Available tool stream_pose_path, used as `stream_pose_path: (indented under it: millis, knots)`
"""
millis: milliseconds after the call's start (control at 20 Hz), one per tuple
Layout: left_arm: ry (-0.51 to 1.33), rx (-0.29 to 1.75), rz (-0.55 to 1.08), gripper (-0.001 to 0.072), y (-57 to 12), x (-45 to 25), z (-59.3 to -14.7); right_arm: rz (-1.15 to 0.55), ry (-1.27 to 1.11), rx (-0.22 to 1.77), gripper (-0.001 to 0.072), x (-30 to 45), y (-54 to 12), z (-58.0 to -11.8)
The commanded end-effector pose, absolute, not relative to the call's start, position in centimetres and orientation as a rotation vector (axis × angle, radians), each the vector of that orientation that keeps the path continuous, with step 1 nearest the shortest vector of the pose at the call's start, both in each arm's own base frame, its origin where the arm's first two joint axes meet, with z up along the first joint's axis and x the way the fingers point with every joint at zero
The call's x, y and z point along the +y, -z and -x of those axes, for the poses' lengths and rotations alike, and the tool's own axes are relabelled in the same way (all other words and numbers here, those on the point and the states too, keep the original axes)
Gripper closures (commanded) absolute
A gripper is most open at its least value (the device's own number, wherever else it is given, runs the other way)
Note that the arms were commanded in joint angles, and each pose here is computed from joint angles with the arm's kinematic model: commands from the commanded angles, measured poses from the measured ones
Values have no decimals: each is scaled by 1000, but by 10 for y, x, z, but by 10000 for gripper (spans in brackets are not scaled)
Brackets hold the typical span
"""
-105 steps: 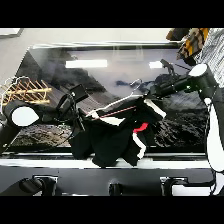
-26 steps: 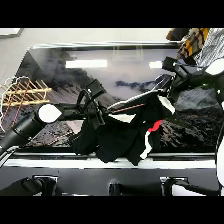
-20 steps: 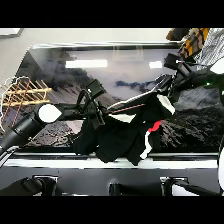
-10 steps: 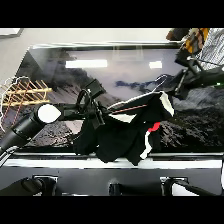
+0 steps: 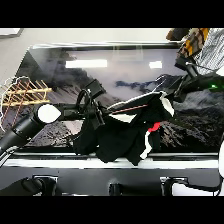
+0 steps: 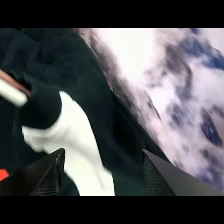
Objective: Fold the clothes and pants, and hang the long-sleeved shirts on hangers.
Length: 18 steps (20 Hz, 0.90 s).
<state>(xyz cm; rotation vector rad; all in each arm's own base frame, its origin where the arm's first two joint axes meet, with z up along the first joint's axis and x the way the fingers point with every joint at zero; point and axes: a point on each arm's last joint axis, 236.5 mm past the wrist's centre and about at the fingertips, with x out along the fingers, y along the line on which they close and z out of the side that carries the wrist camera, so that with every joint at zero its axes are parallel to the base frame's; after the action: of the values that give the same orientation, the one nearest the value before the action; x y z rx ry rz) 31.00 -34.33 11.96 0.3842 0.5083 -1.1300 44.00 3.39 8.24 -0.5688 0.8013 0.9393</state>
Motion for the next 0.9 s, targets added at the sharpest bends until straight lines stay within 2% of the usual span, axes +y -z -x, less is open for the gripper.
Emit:
stream_pose_path:
  millis: [0, 50, 150, 300, 650, 700, 750, 850]
  knots:
    - [1130, 508, -385, 671, -120, -343, -310, 590, -978, 792, 196, 54, -66, -450]
    - [1130, 508, -385, 672, -120, -343, -310, 597, -987, 787, 203, 60, -65, -451]
    - [1130, 508, -385, 672, -120, -343, -310, 603, -999, 778, 290, 67, -66, -451]
    - [1130, 508, -385, 672, -120, -343, -310, 582, -1028, 768, 357, 74, -72, -445]
    - [1130, 508, -385, 672, -120, -343, -310, 580, -1032, 714, 359, 82, -97, -438]
    - [1130, 508, -385, 671, -120, -343, -310, 580, -1033, 711, 370, 83, -98, -437]
    - [1130, 508, -385, 671, -120, -343, -310, 572, -1043, 708, 420, 85, -100, -435]
    - [1130, 508, -385, 672, -120, -343, -310, 552, -1070, 705, 434, 90, -102, -430]
